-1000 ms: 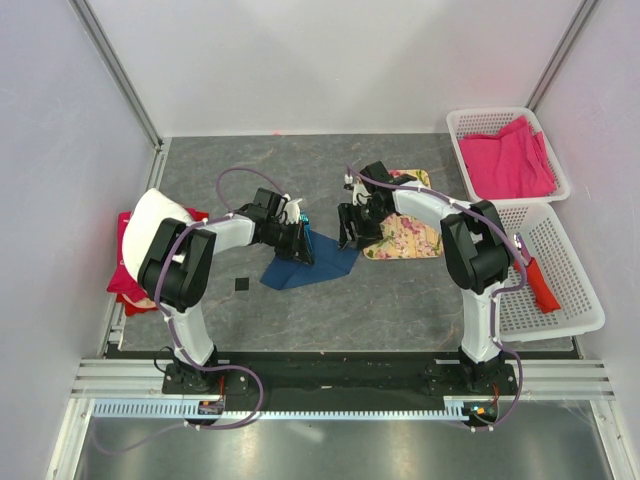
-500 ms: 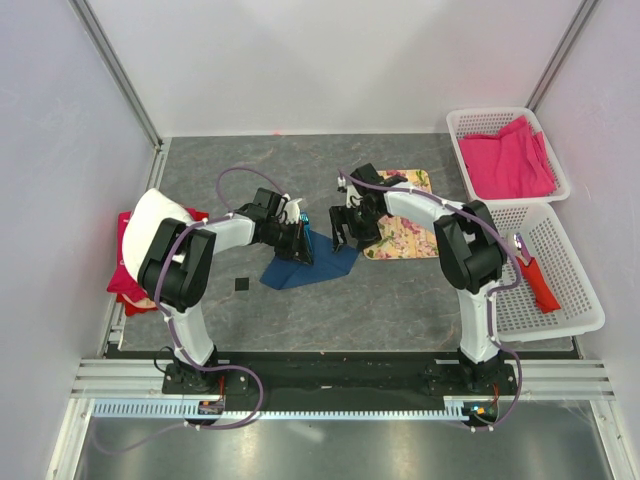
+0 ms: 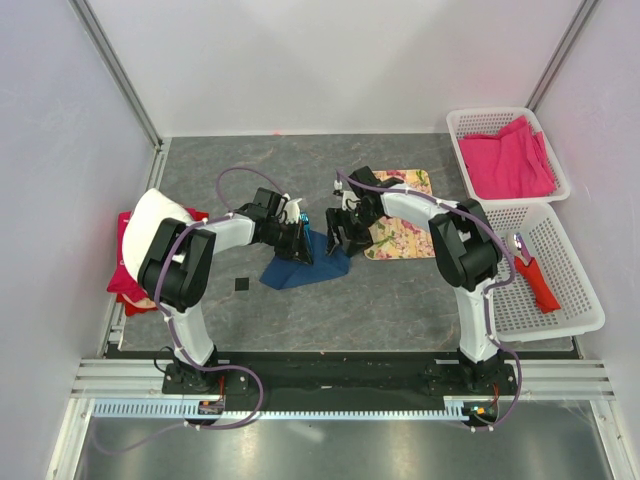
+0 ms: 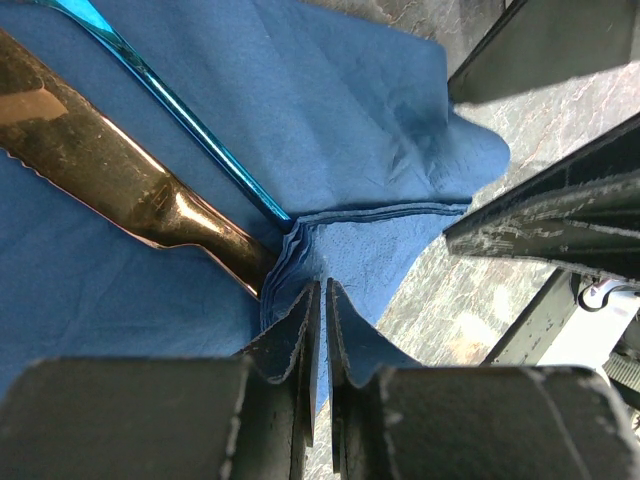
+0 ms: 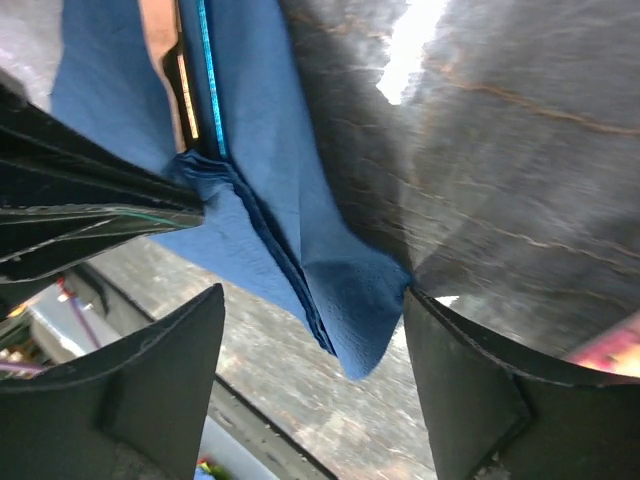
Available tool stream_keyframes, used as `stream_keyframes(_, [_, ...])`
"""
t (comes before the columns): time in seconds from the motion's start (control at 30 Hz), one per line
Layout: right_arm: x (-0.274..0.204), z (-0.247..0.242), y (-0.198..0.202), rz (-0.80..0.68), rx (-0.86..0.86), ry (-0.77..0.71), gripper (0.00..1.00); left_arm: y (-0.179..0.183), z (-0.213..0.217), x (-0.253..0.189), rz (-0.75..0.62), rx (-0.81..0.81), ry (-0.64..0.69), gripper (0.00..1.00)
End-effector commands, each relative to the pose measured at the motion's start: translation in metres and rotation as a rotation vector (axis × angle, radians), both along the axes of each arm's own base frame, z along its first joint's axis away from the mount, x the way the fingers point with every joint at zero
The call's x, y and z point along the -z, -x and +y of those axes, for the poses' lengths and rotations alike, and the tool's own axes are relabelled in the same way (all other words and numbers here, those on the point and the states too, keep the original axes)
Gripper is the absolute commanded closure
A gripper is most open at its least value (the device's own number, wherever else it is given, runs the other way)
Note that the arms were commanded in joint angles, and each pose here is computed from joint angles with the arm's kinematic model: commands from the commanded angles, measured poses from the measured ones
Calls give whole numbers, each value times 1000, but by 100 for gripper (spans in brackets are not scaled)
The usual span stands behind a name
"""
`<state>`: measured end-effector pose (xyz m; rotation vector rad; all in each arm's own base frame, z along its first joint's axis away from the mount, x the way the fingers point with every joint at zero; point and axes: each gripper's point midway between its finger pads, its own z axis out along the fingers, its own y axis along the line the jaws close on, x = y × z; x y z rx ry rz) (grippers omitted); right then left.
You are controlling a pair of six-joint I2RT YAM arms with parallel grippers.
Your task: Place the utensils on the paper napkin and roll it up
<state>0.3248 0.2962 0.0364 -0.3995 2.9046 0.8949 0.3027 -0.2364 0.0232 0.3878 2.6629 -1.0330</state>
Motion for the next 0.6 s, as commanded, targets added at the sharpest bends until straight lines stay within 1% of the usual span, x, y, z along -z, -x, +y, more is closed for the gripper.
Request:
stream_keyframes(0.0, [-12, 14, 0, 29, 1, -104, 25, -7, 8, 11, -31, 4, -59, 88])
stream_keyframes(0.07, [-17, 16, 1, 38, 0, -136, 26, -6, 8, 11, -33, 6, -61, 88])
stream_keyframes(0.1, [-19, 16, 2, 42, 1, -148, 29, -6, 8, 11, -31, 4, -61, 88])
stream_keyframes(0.27, [-32, 21, 7, 63, 12, -218, 35, -6, 8, 12, -30, 5, -63, 88])
stream_keyframes(0.3, [-33, 21, 8, 68, 13, -225, 39, -6, 8, 12, -30, 5, -63, 88])
stream_keyframes(0.37, [-32, 23, 7, 74, 21, -231, 46, -7, 8, 12, -31, 4, -64, 88])
stream_keyframes(0.4, [-32, 23, 8, 82, 21, -236, 54, -7, 8, 12, -31, 3, -64, 88])
stream_keyframes(0.5, [-32, 29, 7, 104, 26, -259, 75, -7, 8, 13, -32, 6, -67, 88])
stream_keyframes(0.57, [-35, 31, 5, 102, 31, -269, 77, -7, 8, 12, -35, 6, -66, 88])
